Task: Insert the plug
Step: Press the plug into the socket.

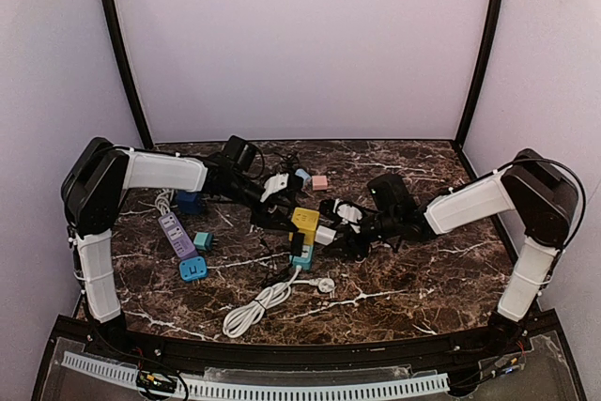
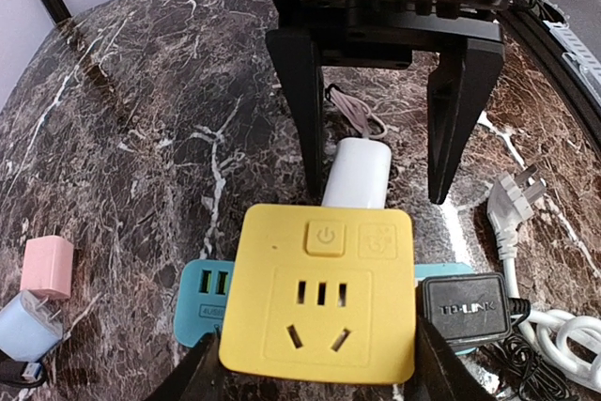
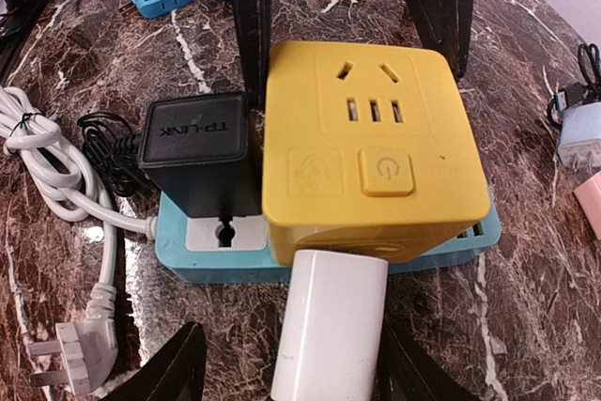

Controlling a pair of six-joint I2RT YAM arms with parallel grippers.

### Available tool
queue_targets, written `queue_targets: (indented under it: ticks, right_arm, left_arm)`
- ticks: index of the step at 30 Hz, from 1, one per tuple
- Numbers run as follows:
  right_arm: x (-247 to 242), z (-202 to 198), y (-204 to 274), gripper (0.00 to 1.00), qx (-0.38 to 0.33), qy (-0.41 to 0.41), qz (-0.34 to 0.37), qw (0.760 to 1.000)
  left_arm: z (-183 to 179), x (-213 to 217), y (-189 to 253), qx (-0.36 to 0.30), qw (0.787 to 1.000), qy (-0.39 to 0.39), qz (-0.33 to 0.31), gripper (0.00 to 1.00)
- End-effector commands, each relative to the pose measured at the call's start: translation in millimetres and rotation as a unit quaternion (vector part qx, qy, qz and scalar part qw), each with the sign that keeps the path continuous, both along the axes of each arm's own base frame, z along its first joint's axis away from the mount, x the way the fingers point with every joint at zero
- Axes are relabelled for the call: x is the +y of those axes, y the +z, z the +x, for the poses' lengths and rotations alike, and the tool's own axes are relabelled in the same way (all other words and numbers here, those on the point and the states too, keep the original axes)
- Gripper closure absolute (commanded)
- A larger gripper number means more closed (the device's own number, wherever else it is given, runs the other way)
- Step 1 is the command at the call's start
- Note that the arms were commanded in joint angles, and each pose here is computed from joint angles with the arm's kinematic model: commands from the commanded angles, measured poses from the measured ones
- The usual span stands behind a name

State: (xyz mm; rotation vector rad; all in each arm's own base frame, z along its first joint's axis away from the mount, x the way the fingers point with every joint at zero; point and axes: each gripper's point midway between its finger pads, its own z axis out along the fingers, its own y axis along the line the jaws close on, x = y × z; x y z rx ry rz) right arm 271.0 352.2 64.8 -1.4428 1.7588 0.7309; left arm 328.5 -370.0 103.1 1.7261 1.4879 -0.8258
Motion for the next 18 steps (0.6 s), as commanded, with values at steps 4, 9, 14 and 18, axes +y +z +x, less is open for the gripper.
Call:
queue_targets:
  ticks: [4, 9, 14, 18]
  right_arm:
    - [4.7, 14.9, -3.7, 0.46, -0.002, -0.008, 0.006, 1.000]
    - [9.3, 21.7, 1.0, 0.77, -0.010, -0.007, 0.010, 1.000]
    - [14.0, 19.0, 12.3, 0.95, -0.024, 0.018, 0.019, 0.999]
    - [21.6, 23.4, 17.9, 1.00, -0.023, 0.032, 0.016, 0.999]
  left_arm:
    - [-10.0, -0.4, 1.0, -0.014, 0.999, -0.044, -0.012, 0.61]
    - [-15.6, 3.3, -8.2, -0.010, 0.999, -0.052, -0.002, 0.69]
    - [-21.6, 3.9, -8.8, -0.003, 0.998, -0.065, -0.005, 0.82]
    - [-23.1, 1.2, -9.9, 0.007, 0.998, -0.060, -0.005, 0.97]
